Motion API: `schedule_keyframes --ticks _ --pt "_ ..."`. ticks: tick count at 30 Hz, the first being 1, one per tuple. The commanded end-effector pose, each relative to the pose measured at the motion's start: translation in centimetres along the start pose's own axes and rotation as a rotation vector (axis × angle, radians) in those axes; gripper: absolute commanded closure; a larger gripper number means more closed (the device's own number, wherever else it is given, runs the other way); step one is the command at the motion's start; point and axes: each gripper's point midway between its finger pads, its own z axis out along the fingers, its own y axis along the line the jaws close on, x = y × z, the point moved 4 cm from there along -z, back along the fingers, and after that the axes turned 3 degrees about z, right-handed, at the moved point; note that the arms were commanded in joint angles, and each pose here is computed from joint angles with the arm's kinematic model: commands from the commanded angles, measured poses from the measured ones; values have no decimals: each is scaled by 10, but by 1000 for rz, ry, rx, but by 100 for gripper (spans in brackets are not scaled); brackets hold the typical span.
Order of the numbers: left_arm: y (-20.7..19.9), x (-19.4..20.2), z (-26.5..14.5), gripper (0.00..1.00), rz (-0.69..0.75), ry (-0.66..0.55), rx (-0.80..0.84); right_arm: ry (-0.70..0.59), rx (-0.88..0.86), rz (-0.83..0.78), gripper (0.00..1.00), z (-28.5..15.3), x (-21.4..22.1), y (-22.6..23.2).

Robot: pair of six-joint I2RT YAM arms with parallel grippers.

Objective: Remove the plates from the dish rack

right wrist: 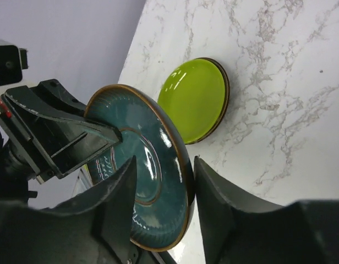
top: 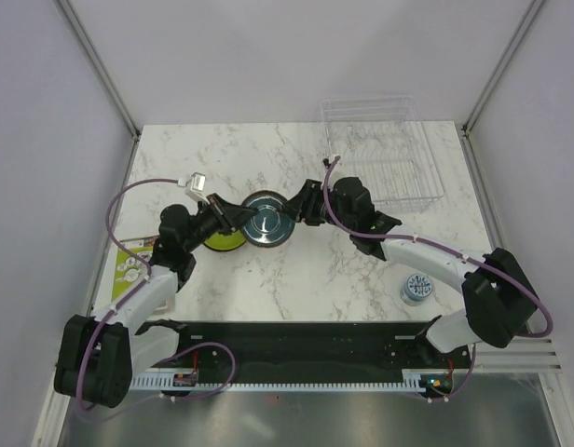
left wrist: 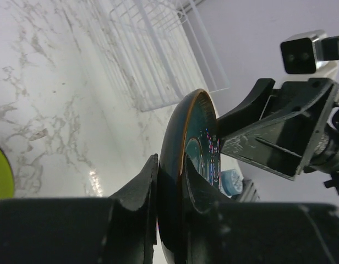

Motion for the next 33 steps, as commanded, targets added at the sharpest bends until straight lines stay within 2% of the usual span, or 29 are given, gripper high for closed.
schedule_keyframes --ticks 1,3,11,21,33 --pt "30 -8 -6 98 143 -25 -208 -125 -17 -92 46 -10 -36 27" --pt "35 -10 -10 98 154 -18 -261 -138 38 -111 43 -16 -40 20" --pt "70 -26 -27 98 165 -66 -452 -149 129 -157 42 -41 -41 0" --pt "104 -42 -39 98 123 -94 -545 -127 176 -161 42 -46 -31 -17" --pt "145 -28 -32 98 45 -71 -577 -61 176 -157 42 -36 -17 -28"
